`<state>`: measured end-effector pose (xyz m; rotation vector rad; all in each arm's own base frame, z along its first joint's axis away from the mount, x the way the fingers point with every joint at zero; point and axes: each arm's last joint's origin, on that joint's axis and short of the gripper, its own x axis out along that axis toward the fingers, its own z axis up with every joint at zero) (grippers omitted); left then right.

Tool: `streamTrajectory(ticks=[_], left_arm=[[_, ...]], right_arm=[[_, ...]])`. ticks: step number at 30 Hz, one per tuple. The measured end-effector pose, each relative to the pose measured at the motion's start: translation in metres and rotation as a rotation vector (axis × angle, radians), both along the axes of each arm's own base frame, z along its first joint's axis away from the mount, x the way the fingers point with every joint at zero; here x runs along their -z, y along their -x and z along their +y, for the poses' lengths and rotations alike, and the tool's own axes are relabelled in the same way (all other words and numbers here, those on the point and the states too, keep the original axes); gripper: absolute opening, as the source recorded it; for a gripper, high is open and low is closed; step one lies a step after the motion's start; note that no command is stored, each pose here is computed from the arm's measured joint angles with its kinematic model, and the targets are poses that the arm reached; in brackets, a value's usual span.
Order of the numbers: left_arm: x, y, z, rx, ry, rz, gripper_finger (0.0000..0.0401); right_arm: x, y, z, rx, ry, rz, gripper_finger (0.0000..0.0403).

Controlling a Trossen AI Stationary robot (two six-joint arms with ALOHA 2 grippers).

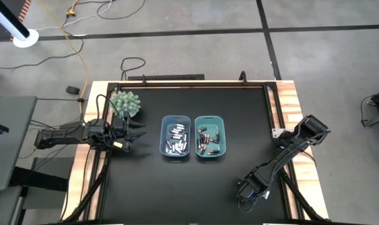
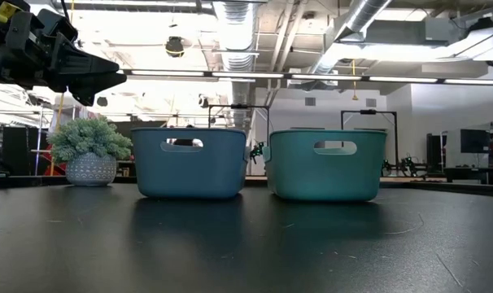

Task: Sort batteries
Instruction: Put the black battery into the green bin

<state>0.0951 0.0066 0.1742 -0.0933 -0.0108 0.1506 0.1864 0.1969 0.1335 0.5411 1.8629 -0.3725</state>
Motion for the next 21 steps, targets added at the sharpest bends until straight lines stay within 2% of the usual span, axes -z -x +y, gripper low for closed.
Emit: streamTrajectory(ticks=[5,15,21], left_arm=[[0.0,0.0,0.0,0.0,0.0,0.0,0.0158],[0.0,0.0,0.0,0.0,0.0,-0.001,0.0158],[0.0,0.0,0.0,0.0,0.0,0.0,0.0158]], right_arm=[[0.0,0.0001,0.0002,-0.014,-0.008,-0.001,0.0314],[-0.0001,-0.0001,0.0005,-0.016,-0.013,-0.001,0.0251],[-0.0001,-0.0004,0.0008,-0.015,-0.015,-0.004,0.0236]])
